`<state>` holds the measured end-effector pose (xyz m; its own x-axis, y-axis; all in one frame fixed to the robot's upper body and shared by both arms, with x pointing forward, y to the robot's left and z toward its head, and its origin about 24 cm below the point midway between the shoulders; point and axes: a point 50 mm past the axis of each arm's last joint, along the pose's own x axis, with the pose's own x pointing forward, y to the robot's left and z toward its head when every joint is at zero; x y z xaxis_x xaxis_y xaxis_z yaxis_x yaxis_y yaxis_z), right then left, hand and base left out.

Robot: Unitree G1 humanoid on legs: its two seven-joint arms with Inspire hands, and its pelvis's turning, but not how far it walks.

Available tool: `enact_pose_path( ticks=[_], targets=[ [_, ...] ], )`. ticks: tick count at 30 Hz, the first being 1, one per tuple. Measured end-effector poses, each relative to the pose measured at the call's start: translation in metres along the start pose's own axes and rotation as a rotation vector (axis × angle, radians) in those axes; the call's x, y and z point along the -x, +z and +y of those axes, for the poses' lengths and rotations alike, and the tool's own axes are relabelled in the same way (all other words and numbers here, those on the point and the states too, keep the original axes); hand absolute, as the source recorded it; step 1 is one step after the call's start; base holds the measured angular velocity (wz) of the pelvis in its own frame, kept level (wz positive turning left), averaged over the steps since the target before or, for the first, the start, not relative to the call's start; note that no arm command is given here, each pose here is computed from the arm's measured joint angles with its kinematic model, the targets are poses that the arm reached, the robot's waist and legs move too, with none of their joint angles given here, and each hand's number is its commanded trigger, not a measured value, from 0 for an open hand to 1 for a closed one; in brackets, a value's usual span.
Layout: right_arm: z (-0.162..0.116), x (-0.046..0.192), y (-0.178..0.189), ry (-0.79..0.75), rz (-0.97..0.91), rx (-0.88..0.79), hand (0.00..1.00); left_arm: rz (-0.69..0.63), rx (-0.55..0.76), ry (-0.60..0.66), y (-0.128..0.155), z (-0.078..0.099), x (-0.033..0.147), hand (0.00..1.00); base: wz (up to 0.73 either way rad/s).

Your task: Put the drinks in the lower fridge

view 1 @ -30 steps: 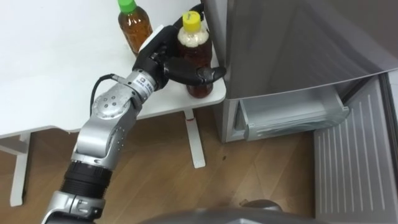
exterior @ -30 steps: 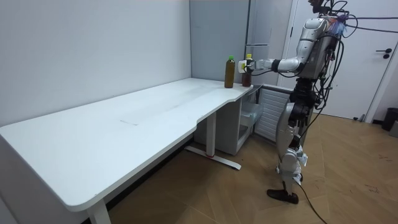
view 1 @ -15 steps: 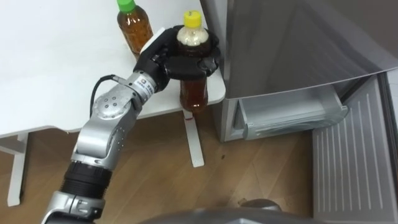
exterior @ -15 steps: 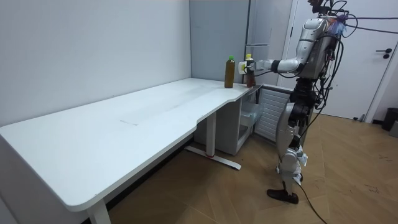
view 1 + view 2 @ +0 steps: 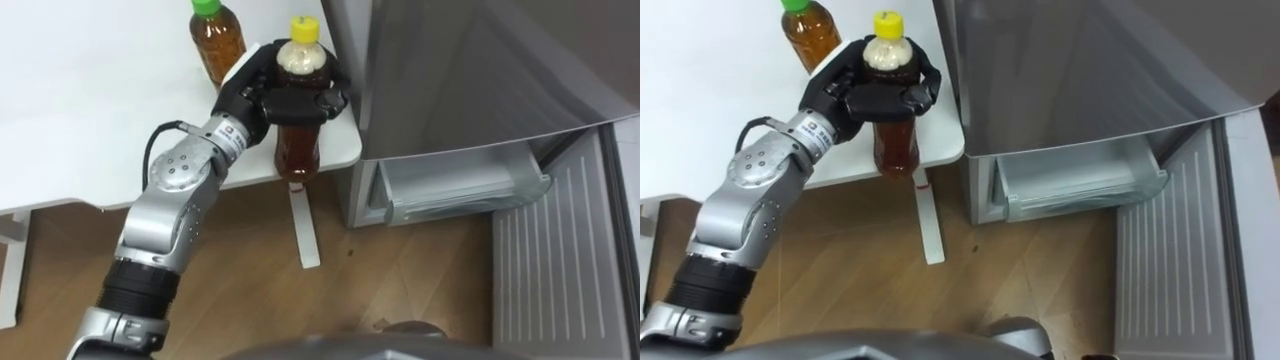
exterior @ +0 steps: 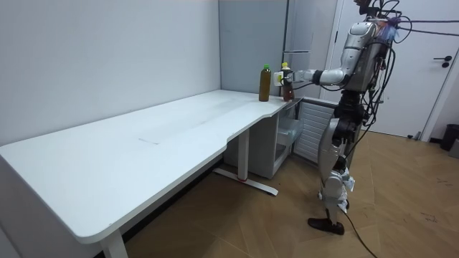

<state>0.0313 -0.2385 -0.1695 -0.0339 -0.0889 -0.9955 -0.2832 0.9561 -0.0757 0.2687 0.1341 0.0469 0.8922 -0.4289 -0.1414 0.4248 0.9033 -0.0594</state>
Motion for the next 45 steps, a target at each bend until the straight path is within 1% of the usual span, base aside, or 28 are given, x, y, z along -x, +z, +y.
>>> enact_pose_path(
  ticks=[5,10,14,20,24,29,31,33,38,41,45],
  targets=[
    [-0.005,0.002,0.016,-0.015,-0.04,0.004,0.0,-0.03,-0.022,-0.008,0.008,-0.003,0.0,1.0,0.01],
    [-0.006,0.002,0.018,-0.049,-0.04,0.028,0.0,-0.114,-0.038,-0.03,0.027,-0.012,0.001,1.0,0.0],
    [-0.005,0.002,0.019,-0.062,-0.039,0.053,0.0,-0.136,-0.03,-0.038,0.031,-0.015,0.001,1.0,0.06],
    [-0.005,0.002,0.02,-0.072,-0.038,0.096,0.0,-0.141,-0.016,-0.039,0.031,-0.018,0.0,1.0,0.01],
    [-0.005,0.002,0.022,-0.079,-0.042,0.135,0.0,-0.123,-0.011,-0.053,0.026,-0.025,-0.001,1.0,0.06],
    [-0.009,0.005,0.031,-0.105,-0.076,0.217,0.0,-0.105,-0.004,-0.07,0.02,-0.03,0.0,1.0,0.05],
    [-0.011,0.006,0.035,-0.117,-0.094,0.244,0.0,-0.098,0.01,-0.095,0.018,-0.035,0.0,1.0,0.04],
    [-0.014,0.007,0.04,-0.143,-0.121,0.246,0.0,-0.097,0.032,-0.108,0.017,-0.038,0.001,1.0,0.06],
    [-0.015,0.008,0.044,-0.153,-0.144,0.275,0.0,-0.099,0.052,-0.114,0.014,-0.04,0.003,1.0,0.04],
    [-0.014,0.01,0.05,-0.154,-0.168,0.294,0.0,-0.092,0.056,-0.112,0.01,-0.041,0.005,1.0,-0.01],
    [-0.012,0.016,0.07,-0.157,-0.242,0.371,0.0,-0.071,0.066,-0.122,0.003,-0.044,0.008,1.0,-0.02]
  ],
)
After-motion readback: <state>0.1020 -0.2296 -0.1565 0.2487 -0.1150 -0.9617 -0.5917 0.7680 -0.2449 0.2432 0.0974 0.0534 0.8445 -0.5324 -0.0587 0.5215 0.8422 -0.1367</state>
